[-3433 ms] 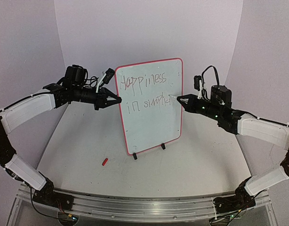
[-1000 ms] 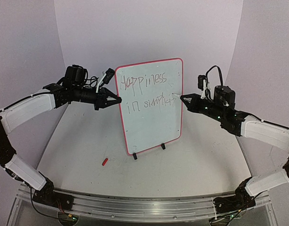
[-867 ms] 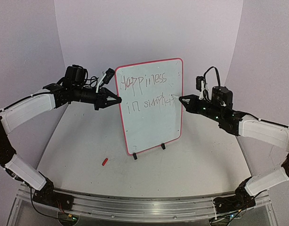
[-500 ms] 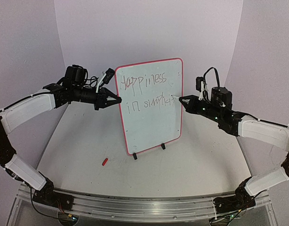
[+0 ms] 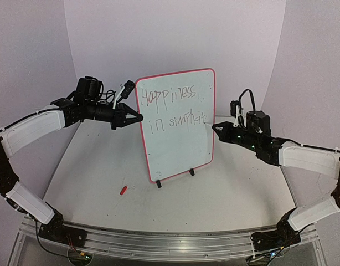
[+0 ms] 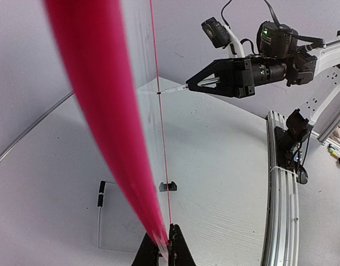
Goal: Write a sentence on the whiteboard
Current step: Write on the whiteboard with the whiteboard.
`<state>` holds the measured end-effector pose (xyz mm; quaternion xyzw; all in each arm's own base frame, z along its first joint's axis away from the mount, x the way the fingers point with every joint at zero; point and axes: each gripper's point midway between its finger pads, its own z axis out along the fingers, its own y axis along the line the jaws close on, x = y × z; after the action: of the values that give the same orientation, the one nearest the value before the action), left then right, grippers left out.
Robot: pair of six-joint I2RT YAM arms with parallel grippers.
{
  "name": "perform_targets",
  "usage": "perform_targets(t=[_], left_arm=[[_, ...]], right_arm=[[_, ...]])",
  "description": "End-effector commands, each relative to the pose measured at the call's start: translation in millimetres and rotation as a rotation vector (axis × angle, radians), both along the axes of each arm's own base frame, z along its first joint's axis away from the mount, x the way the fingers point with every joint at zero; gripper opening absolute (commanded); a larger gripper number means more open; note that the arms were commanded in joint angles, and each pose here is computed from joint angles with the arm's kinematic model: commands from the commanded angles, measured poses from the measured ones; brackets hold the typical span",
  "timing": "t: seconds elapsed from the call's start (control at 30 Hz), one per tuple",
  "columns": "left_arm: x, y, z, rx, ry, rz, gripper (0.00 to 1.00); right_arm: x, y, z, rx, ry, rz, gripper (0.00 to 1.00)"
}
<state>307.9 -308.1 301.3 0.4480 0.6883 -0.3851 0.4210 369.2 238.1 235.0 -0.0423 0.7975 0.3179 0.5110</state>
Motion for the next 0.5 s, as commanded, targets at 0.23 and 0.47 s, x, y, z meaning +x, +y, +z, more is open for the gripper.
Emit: perform_targets(t=[0.23, 0.47], left_arm=[[-18, 9, -57, 0.159, 0.152, -0.012, 0.0], [-18, 9, -58, 0.159, 0.155, -0.013, 0.0]], right_arm=[[-4, -9, 53, 0.047, -0.117, -0.026, 0.0], [-7, 0, 68, 0.077, -0.148, 0.025, 0.0]])
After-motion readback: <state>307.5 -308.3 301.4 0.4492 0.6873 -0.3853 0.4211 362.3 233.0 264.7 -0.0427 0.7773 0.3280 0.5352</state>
